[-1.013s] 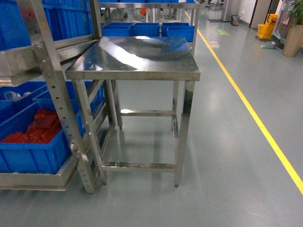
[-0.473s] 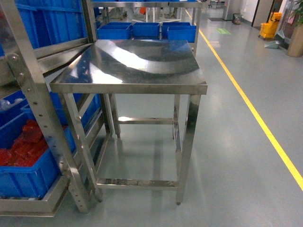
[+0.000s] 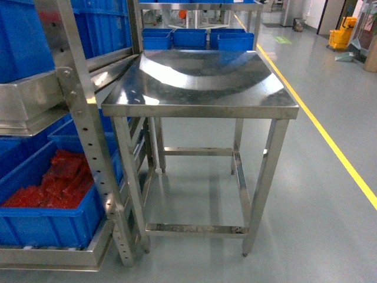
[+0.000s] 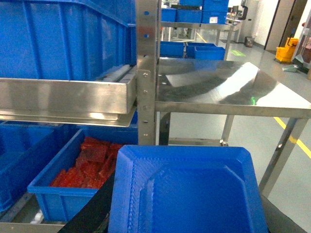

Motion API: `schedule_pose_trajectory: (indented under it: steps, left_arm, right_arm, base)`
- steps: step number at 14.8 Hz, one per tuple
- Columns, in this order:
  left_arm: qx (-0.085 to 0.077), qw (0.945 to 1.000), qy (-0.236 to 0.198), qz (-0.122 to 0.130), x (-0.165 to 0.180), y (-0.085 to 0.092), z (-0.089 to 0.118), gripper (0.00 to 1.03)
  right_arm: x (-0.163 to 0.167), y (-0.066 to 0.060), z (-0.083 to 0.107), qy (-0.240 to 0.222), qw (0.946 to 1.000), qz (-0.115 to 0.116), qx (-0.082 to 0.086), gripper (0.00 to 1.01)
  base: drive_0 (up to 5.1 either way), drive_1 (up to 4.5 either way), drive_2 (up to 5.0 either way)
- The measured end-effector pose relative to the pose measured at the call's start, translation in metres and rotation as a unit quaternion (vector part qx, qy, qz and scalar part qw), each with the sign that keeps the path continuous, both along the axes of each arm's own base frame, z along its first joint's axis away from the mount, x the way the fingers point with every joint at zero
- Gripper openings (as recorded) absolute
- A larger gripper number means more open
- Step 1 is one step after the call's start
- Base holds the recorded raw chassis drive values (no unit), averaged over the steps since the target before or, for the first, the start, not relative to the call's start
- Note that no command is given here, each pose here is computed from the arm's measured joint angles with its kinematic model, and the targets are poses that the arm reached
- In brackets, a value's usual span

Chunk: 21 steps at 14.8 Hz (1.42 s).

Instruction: Sort blue parts and orange caps into right shelf containers

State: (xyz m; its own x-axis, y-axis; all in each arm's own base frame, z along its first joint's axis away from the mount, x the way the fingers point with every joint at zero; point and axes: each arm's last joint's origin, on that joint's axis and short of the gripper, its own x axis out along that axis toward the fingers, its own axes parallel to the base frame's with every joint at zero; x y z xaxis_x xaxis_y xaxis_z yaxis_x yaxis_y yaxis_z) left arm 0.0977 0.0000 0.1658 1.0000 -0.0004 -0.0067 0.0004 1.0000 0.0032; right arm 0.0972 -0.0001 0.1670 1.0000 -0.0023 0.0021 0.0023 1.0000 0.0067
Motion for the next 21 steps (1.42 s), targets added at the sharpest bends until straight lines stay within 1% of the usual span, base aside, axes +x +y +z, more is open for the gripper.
schedule_pose_trajectory:
  steps: [21]
  left_arm:
    - [0.0, 1.0, 0.0, 0.0, 0.0, 0.0, 0.0, 0.41]
  right_arm:
    - [0.0, 0.0001, -0.0004, 0.002, 1.0, 0.001, 0.0, 0.43]
  base:
    - [-5.0, 2.4, 2.4]
